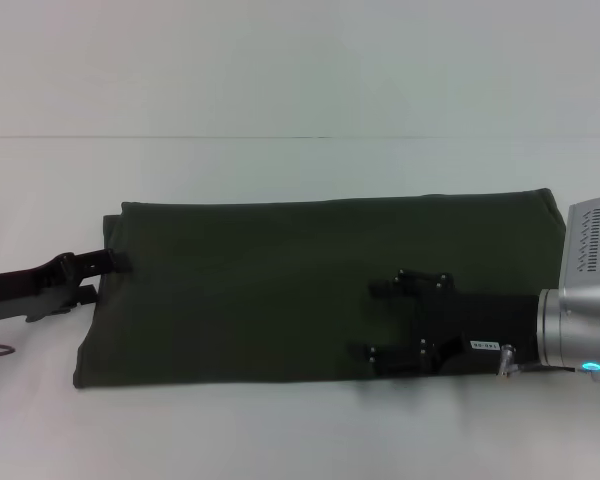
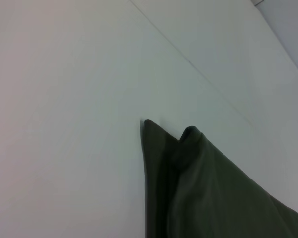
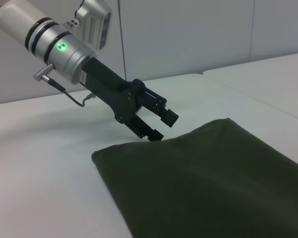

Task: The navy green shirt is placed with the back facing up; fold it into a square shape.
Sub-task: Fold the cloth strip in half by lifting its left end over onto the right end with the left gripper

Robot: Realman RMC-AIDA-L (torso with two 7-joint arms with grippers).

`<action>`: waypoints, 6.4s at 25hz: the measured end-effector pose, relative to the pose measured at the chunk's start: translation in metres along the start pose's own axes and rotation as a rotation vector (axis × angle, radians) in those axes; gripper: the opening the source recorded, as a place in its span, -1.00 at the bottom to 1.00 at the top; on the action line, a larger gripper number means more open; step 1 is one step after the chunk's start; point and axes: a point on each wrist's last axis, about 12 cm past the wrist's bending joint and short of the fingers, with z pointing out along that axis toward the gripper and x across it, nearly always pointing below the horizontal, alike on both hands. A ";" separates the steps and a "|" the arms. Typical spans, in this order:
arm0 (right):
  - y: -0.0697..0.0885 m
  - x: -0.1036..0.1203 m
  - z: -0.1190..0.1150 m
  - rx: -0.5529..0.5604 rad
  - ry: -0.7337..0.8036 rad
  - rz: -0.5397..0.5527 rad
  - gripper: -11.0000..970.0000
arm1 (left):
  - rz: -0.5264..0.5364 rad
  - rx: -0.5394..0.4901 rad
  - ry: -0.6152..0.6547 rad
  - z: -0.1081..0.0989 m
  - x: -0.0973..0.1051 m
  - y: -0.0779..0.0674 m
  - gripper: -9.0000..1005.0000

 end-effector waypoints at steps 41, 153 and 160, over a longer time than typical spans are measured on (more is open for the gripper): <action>0.000 0.000 0.001 0.000 0.005 0.001 0.91 | 0.059 -0.021 0.009 0.001 0.005 0.003 0.67; -0.001 0.007 0.002 0.037 0.006 0.013 0.91 | -0.128 0.391 0.337 0.065 0.021 -0.141 -0.80; -0.001 0.008 0.004 0.040 0.017 0.013 0.91 | -0.093 0.414 0.337 0.064 0.008 -0.157 -0.80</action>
